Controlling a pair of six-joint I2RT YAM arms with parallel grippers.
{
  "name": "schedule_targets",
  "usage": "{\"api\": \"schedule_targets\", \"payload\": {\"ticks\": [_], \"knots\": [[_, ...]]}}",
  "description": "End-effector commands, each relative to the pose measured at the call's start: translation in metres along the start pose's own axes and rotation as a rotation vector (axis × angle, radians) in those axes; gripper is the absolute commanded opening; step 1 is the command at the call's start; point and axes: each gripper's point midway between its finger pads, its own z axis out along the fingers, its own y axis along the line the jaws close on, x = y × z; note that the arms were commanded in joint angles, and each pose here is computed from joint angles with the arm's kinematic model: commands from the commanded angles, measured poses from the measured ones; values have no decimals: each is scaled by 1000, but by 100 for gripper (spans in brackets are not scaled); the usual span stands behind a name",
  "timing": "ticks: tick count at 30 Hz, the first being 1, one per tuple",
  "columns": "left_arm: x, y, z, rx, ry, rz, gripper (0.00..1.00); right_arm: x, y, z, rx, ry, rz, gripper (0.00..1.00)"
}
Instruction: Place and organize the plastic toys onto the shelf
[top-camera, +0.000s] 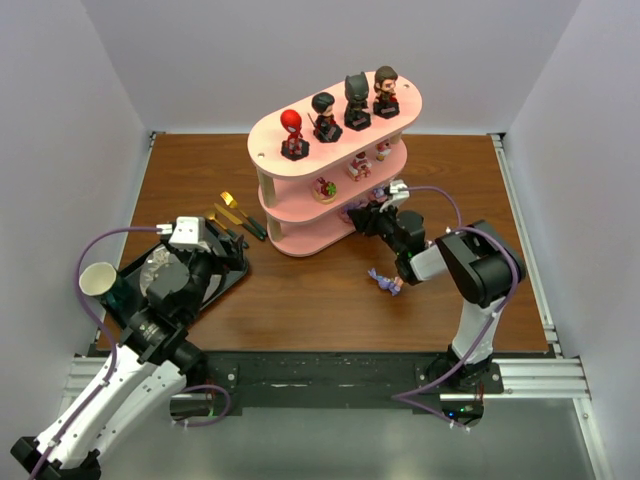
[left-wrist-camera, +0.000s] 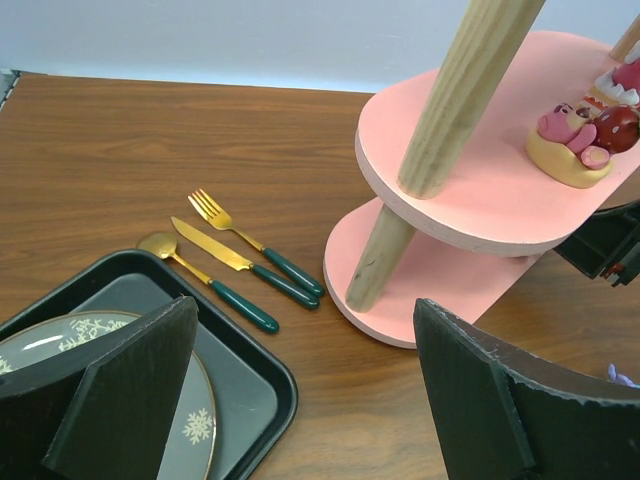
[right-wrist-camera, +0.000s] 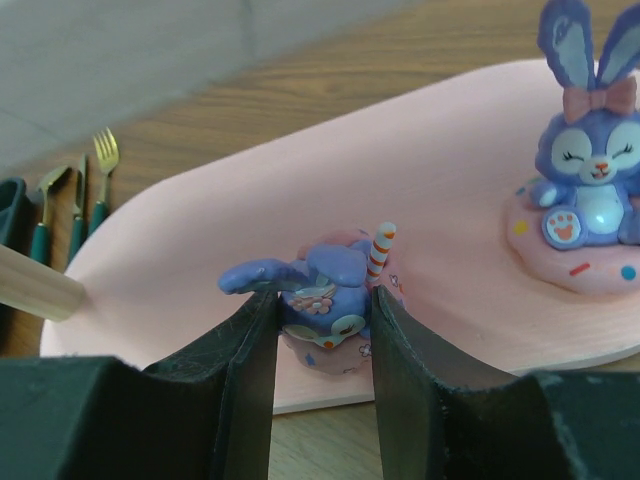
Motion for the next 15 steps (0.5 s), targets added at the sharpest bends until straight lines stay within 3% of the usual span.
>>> {"api": "schedule_targets", "payload": {"ticks": [1, 15], "knots": [[-7, 0, 2, 4, -36, 9, 94, -34, 8, 12, -39, -107, -26, 0], [-7, 0, 3, 6, -36, 13, 94, -25, -1, 22, -27, -78, -22, 14]]}}
